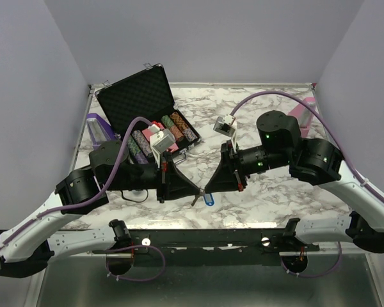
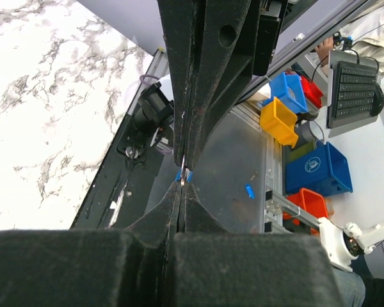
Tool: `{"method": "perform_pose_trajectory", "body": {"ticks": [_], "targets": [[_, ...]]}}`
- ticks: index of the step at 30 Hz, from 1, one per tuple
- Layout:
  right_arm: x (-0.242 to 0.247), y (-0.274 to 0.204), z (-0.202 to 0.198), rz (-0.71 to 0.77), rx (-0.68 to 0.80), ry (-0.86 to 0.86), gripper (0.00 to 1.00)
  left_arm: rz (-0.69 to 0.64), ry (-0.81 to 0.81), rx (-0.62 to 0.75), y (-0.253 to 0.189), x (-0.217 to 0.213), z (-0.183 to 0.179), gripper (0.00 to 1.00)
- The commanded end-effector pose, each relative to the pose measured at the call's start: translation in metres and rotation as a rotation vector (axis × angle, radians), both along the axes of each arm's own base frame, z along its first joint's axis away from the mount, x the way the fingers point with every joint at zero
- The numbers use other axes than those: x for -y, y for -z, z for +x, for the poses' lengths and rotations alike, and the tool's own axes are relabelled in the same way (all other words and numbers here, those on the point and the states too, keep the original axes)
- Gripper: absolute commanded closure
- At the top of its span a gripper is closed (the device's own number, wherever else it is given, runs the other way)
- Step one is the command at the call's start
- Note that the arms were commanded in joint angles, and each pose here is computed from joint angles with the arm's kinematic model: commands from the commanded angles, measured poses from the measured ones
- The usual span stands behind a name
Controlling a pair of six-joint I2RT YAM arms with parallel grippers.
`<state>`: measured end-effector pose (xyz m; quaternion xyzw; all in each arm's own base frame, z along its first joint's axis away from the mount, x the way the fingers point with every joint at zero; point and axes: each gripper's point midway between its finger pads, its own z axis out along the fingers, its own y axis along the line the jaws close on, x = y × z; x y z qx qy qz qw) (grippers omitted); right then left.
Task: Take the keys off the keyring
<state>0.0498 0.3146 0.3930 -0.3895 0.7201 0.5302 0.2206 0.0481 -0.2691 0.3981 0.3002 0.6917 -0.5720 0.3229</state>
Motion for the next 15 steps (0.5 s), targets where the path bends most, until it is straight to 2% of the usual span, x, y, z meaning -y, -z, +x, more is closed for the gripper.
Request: {"method": "perform_pose_trajectory", "body": {"ticks": [1,6,15], "targets": [[0.001,0.009,-0.009,-0.058,-0.010,-0.032,0.99,-0.026,-0.096,0.055,-0.016,0.003,0.021,1.00],[0.002,0.012,-0.003,-0.084,0.013,-0.007,0.99,0.048,-0.160,-0.012,-0.015,-0.001,0.029,1.00],[0.001,0.014,0.001,-0.094,0.031,0.008,0.99,0.026,-0.210,-0.076,-0.031,-0.007,0.031,1.00]]}}
